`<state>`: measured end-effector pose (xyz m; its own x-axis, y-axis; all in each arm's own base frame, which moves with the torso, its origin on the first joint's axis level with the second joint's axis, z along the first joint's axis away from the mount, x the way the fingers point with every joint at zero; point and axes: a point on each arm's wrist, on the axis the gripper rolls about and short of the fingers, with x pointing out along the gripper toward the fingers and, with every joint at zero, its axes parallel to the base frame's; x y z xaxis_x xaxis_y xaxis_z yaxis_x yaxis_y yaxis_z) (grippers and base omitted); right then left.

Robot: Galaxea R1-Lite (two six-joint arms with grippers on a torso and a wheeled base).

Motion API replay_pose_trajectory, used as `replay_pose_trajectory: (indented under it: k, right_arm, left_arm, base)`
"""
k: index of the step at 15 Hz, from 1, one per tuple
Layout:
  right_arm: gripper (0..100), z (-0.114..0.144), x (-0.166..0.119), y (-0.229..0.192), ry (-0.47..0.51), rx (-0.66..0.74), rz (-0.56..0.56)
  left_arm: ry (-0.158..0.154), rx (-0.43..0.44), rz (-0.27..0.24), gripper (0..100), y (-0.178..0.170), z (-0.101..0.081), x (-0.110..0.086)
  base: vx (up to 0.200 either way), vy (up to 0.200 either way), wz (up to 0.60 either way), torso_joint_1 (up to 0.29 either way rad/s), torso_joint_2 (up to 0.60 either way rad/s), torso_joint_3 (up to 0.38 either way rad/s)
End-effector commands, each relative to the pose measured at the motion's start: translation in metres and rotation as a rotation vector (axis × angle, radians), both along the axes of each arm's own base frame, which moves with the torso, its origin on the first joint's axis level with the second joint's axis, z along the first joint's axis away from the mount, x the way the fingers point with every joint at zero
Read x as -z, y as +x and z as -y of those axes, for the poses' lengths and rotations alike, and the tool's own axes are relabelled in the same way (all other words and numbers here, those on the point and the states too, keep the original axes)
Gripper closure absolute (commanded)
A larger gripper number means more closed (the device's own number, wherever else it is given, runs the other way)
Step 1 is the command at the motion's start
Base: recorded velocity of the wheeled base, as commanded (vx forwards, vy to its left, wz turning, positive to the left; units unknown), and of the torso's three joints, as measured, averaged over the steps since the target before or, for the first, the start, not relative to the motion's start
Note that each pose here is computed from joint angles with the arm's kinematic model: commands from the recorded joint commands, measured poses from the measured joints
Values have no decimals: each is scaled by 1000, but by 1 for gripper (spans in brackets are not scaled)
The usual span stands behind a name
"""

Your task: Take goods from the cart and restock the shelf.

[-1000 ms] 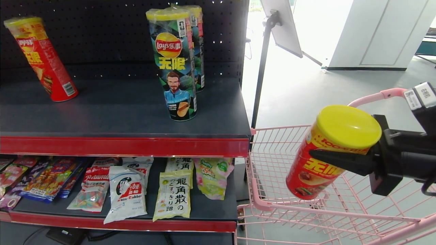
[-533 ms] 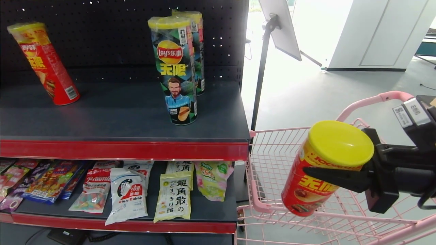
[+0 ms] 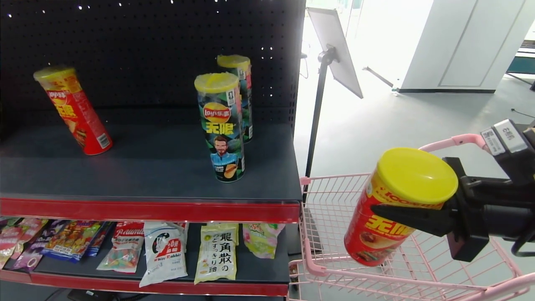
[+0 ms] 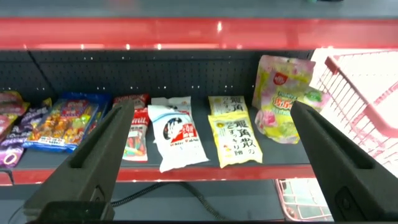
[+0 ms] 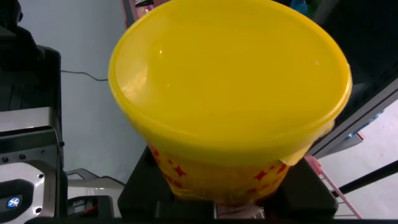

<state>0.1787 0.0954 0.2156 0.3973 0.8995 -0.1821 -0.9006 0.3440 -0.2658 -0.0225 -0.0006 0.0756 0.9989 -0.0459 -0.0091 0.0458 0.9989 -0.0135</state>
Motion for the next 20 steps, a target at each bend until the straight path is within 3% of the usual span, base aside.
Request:
replay_pose_trajectory:
  k: [1, 7, 20]
  right_arm:
    - [100, 0, 0, 0, 0, -2, 1]
    - [100, 1, 2, -2, -1, -7, 0]
    - [100, 8, -6, 0, 8, 28, 31]
  left_arm:
    - [-1, 0, -2, 0, 0, 0, 0]
    - [-1, 0, -2, 0, 0, 0, 0]
    - [-1, 0, -2, 0, 0, 0, 0]
  base:
    - [0, 0, 0, 266, -613, -349]
    - [0, 0, 0, 185, -415, -227]
    - [0, 0, 0, 2, -4, -2]
